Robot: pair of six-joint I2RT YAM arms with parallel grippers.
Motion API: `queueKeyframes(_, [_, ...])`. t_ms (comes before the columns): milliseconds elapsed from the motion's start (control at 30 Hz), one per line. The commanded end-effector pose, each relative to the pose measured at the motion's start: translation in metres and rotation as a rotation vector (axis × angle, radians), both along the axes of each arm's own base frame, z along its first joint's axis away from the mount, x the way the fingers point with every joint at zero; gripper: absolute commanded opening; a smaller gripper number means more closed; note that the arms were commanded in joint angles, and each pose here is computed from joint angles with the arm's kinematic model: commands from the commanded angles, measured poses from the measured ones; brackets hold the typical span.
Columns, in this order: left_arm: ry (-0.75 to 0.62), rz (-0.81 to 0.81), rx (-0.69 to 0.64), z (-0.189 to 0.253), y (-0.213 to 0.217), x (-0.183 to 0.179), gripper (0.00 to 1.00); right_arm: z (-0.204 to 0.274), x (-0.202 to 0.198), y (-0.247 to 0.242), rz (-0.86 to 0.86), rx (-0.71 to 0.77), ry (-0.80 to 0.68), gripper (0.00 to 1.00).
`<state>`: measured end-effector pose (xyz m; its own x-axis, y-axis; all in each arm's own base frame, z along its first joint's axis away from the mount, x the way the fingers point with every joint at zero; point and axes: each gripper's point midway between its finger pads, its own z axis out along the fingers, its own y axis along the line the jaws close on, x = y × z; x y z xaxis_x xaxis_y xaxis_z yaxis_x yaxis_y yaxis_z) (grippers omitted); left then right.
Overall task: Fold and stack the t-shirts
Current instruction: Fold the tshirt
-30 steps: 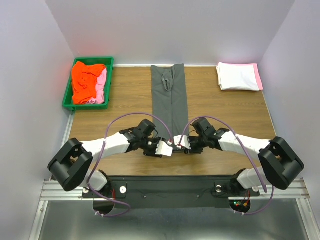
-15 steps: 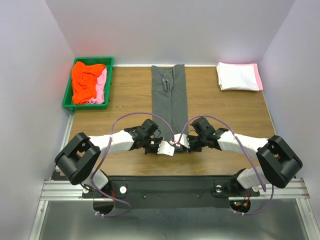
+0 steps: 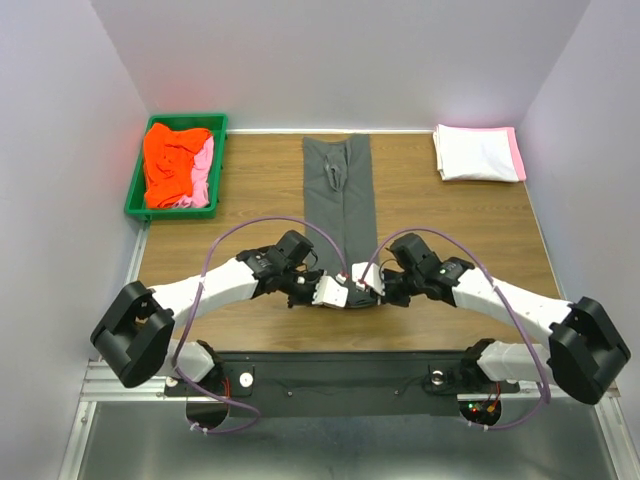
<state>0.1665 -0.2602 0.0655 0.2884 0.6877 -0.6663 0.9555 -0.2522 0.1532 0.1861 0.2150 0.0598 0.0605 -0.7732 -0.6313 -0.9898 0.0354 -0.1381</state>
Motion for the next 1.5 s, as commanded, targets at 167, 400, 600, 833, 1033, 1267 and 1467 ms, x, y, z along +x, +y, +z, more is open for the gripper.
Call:
queueKeyframes(167, [0.138,0.027,-0.041,0.026,0.001,-0.029,0.00,0.029,-0.028,0.014,-0.047,0.047,0.095,0.01])
queueKeyframes(400, [0.050,0.074,-0.008,0.038,0.012,0.032,0.00,0.043,0.013,0.019,-0.065,0.030,0.009,0.01])
queueKeyframes(600, [-0.040,0.091,-0.026,0.049,0.017,0.080,0.00,0.049,0.047,0.021,-0.077,0.028,-0.020,0.00])
queueKeyframes(833, [-0.105,0.106,-0.033,0.055,0.017,0.126,0.00,0.055,0.100,0.023,-0.108,0.036,-0.036,0.01])
queueKeyframes(1033, [-0.114,0.111,-0.003,0.047,0.018,0.172,0.00,0.052,0.135,0.025,-0.130,0.048,-0.023,0.01])
queueKeyframes(1267, [-0.146,0.124,-0.014,0.063,0.019,0.236,0.00,0.052,0.197,0.016,-0.182,0.056,-0.055,0.01])
queueKeyframes(1467, [-0.171,0.126,-0.003,0.061,0.020,0.266,0.03,0.052,0.238,0.017,-0.203,0.074,-0.074,0.01])
